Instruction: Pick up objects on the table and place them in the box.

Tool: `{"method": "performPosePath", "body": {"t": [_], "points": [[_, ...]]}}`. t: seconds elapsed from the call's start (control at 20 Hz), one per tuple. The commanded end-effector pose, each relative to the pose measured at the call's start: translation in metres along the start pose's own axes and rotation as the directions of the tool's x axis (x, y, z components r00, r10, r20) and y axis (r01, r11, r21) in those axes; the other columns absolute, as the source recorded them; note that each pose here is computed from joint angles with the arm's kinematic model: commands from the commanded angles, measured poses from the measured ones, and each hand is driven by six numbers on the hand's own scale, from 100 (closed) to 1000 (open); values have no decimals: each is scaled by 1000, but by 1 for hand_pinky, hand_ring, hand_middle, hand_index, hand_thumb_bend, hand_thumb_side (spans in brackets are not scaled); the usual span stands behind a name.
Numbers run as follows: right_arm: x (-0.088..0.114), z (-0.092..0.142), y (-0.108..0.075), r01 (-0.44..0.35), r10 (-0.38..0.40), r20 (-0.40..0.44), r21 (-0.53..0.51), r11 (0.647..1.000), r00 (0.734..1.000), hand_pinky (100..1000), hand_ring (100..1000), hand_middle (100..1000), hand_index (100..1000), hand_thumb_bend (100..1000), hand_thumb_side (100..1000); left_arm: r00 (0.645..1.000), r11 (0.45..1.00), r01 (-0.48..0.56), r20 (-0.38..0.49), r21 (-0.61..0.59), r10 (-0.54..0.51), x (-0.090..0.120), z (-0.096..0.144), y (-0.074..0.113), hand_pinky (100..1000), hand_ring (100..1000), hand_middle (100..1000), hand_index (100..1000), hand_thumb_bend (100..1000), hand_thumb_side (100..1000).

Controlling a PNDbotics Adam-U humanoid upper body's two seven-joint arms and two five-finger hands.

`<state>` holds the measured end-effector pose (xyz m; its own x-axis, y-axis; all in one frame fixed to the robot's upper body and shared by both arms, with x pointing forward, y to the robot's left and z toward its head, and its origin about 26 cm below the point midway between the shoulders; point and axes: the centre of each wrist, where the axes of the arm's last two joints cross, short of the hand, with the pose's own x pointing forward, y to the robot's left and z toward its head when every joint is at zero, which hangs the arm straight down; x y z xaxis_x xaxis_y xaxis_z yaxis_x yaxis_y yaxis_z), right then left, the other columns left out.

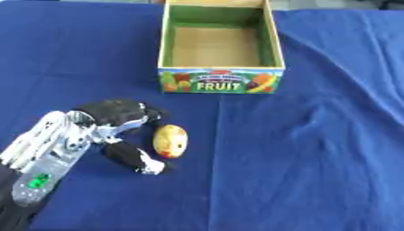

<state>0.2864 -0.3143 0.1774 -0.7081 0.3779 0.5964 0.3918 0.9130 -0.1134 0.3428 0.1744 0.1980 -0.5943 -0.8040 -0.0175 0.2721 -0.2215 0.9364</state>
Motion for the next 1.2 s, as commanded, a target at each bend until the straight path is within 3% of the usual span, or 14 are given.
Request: {"method": "performPosePath", "body": {"t": [0.05,0.45,0.75,1.0,1.2], "points": [[6,-5,-2,4,-4,28,6,1000,1000,667,544,528,790,100,1000,999,999,26,-26,44,-24,-1,-2,3,628,813,731,965,508,783],[6,-4,-1,7,-7,26,5,1000,1000,668,544,528,791,100,1000,999,997,43,-30,68,-41,-2,-10,-4,587,777,689,897,415,674],[6,-4,-1,8,-8,22,6,1000,1000,668,544,527,791,100,1000,1000,995,27,-11,92,-27,1,-11,-4,534,736,638,789,365,641],[6,-4,-1,8,-8,19,10,1000,1000,669,544,527,792,100,1000,998,986,68,-3,151,-69,8,-1,4,529,717,625,821,310,660],[6,-4,-1,9,-9,17,10,1000,1000,669,544,527,792,100,1000,994,976,108,2,188,-110,15,10,12,499,694,613,812,250,571]]}}
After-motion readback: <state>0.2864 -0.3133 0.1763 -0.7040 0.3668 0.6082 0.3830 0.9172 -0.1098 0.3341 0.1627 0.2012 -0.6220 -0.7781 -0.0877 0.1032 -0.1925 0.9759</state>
